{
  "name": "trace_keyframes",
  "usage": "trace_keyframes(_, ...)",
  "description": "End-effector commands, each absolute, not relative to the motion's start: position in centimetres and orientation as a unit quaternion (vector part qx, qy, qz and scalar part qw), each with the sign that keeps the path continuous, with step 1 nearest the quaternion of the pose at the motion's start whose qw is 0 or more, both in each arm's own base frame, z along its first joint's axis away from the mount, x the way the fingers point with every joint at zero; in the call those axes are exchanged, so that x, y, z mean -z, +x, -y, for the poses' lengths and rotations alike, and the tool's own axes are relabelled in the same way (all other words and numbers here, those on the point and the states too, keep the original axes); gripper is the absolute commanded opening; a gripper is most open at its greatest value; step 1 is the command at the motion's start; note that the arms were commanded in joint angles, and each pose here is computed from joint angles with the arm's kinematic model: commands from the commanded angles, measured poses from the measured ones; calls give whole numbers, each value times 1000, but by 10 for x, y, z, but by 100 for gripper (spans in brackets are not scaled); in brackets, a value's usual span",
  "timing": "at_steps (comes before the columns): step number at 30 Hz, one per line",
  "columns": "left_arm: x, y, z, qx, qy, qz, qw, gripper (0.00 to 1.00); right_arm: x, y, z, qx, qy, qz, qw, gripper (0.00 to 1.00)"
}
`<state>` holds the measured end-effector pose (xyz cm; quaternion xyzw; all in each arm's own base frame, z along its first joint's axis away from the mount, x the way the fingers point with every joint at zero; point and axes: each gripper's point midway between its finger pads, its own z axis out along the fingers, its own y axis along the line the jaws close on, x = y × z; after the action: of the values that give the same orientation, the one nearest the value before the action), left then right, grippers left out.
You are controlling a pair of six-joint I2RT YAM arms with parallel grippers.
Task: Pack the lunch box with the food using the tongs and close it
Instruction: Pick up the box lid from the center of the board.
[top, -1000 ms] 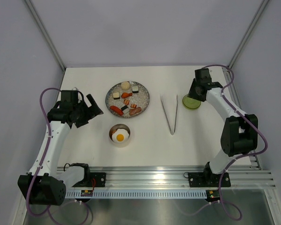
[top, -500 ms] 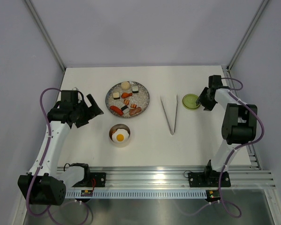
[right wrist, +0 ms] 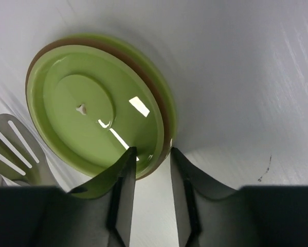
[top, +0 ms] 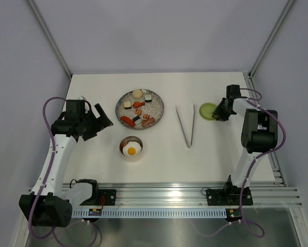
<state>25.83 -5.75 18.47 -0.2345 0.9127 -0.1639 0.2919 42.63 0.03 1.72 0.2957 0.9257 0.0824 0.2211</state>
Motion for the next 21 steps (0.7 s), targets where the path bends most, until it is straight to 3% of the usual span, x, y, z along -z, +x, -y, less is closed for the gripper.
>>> trace_keyframes(1,-203,262,58,176,-223,-904,318,99,-16,434,1,-84,303,-921,231,35)
trace_keyframes(7,-201,262,60,182,-220,-904,319,99,-38,433,8,-73,307,-913,257,0)
trace_keyframes(11,-197,261,52,155,-229,-908,315,99,-62,430,9,-76,308,-905,282,0)
trace_keyframes(21,-228,270,109,245,-160,-898,328,99,-107,414,-3,-114,298,-894,315,0)
